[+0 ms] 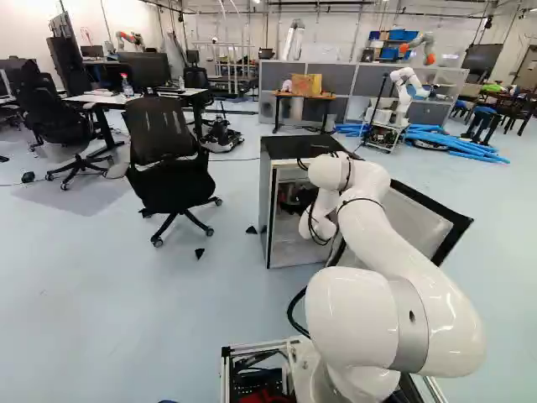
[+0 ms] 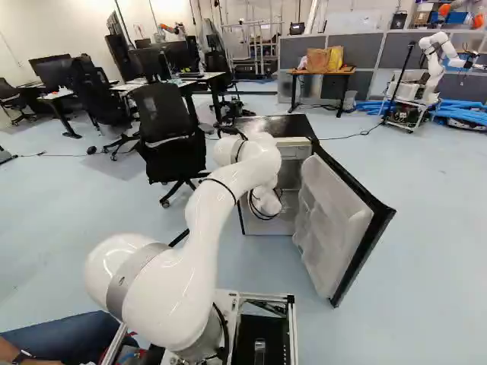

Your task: Grab a drink from the fridge

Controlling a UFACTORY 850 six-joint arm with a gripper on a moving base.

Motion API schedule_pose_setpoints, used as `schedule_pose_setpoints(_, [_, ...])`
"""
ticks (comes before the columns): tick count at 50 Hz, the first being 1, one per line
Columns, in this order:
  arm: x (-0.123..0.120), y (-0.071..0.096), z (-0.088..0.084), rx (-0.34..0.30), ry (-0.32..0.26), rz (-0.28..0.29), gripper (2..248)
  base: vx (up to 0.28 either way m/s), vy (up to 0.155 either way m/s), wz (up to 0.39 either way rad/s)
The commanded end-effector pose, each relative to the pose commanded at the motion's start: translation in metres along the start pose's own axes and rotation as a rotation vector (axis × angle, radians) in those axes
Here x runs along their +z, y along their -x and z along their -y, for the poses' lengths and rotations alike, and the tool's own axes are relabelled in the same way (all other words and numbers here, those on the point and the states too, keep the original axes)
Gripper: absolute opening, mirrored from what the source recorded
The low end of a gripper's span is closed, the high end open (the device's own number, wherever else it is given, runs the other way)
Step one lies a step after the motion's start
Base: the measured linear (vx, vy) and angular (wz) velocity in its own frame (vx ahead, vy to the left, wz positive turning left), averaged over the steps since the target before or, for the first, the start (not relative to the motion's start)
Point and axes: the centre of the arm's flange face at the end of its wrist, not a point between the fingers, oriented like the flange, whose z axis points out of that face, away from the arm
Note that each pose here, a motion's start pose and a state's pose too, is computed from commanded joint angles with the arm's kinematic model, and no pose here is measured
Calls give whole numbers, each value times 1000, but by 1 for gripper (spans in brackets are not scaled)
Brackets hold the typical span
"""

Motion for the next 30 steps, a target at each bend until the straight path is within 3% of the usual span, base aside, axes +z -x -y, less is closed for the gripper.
schedule_pose_setpoints(30, [21, 4, 3, -25, -12, -24, 180, 0, 0, 0])
